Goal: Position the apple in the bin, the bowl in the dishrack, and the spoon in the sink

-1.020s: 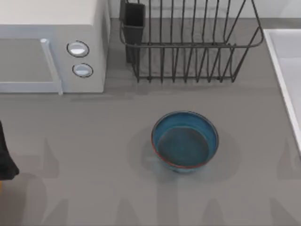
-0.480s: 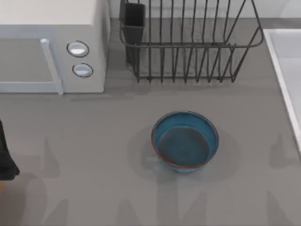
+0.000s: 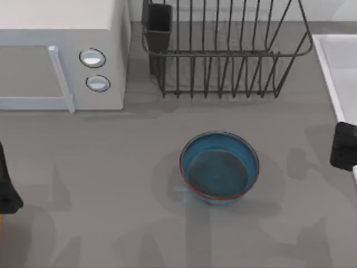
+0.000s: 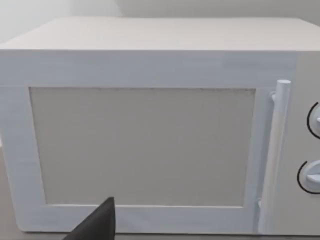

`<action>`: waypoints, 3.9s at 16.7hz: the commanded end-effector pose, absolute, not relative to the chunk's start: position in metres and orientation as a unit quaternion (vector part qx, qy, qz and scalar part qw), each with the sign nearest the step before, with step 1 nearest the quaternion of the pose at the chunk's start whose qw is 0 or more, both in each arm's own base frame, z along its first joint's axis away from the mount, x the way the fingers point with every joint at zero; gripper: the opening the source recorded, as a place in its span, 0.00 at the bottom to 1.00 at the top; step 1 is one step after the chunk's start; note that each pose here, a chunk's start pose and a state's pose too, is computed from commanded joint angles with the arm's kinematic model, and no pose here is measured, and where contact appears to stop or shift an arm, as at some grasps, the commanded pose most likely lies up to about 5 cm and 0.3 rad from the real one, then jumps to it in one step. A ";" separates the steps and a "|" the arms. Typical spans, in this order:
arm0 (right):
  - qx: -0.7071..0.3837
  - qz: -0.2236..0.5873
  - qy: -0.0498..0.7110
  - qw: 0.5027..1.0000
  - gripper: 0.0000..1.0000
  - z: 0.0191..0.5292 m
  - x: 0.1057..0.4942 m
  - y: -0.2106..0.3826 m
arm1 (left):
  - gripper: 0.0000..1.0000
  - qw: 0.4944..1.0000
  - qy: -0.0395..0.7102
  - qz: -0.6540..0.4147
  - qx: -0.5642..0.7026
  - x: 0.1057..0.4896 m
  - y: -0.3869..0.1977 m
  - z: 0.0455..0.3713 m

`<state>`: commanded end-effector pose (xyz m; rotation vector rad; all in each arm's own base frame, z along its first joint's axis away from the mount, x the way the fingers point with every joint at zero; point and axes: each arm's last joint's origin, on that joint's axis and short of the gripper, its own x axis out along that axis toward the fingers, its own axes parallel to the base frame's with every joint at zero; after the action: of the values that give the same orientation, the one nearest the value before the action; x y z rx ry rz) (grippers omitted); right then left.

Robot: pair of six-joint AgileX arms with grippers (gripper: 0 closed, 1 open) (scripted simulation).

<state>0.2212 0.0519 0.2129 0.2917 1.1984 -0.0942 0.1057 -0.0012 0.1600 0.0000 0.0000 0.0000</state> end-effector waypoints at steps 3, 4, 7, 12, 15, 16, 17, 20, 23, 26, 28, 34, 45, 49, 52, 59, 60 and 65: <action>0.104 -0.066 0.664 0.738 1.00 0.200 0.263 0.085 | 1.00 1.000 0.000 0.000 0.000 0.106 -0.001 0.160; 0.091 -0.070 0.687 0.718 1.00 0.197 0.275 0.097 | 1.00 1.000 0.000 0.000 0.000 0.106 -0.001 0.160; 0.052 -0.065 0.724 0.684 1.00 0.193 0.306 0.136 | 1.00 1.000 0.000 0.000 0.000 0.106 -0.001 0.160; 0.011 -0.023 0.719 0.695 1.00 0.215 0.329 0.188 | 1.00 1.000 0.000 0.000 0.000 0.106 -0.001 0.160; 0.004 -0.004 0.708 0.707 1.00 0.229 0.331 0.201 | 1.00 1.000 0.000 0.000 0.000 0.106 -0.001 0.160; 0.003 -0.004 0.707 0.707 1.00 0.229 0.331 0.201 | 1.00 1.000 0.000 0.000 0.000 0.106 -0.001 0.160; 0.003 -0.004 0.707 0.707 1.00 0.229 0.331 0.201 | 1.00 1.000 0.000 0.000 0.000 0.106 -0.001 0.160; 0.006 -0.005 0.706 0.708 1.00 0.230 0.331 0.199 | 1.00 1.000 0.000 0.000 0.000 0.106 -0.001 0.160; 0.003 -0.005 0.708 0.706 1.00 0.217 0.332 0.201 | 1.00 1.000 0.000 0.000 0.000 0.106 -0.001 0.160; 0.004 -0.003 0.706 0.708 1.00 0.183 0.334 0.202 | 1.00 1.000 0.000 0.000 0.000 0.106 -0.001 0.160; 0.006 -0.001 0.703 0.711 1.00 0.158 0.334 0.203 | 1.00 1.000 0.000 0.000 0.000 0.106 -0.001 0.160; 0.003 -0.004 0.707 0.707 1.00 0.129 0.331 0.201 | 1.00 1.000 0.000 0.000 0.000 0.106 -0.001 0.160; 0.003 -0.004 0.707 0.707 0.25 0.129 0.331 0.201 | 1.00 1.000 0.000 0.000 0.000 0.106 -0.001 0.160; 0.003 -0.004 0.707 0.707 0.00 0.129 0.331 0.201 | 1.00 1.000 0.000 0.000 0.000 0.106 -0.001 0.160; 0.003 -0.004 0.707 0.707 0.00 0.129 0.331 0.201 | 1.00 1.000 0.000 0.000 0.000 0.106 -0.001 0.160; 0.004 -0.003 0.706 0.708 0.00 0.134 0.332 0.202 | 1.00 1.000 0.000 0.000 0.000 0.106 -0.001 0.160; 0.005 -0.002 0.705 0.709 0.00 0.141 0.333 0.203 | 1.00 1.000 0.000 0.000 0.000 0.106 -0.001 0.160; 0.003 -0.008 0.711 0.703 0.00 0.197 0.334 0.203 | 1.00 1.000 0.000 0.000 0.000 0.106 -0.001 0.160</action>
<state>0.3340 0.2027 0.1973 0.0056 1.5817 -0.0168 0.1057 -0.0012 0.1600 0.0000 0.0000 0.0000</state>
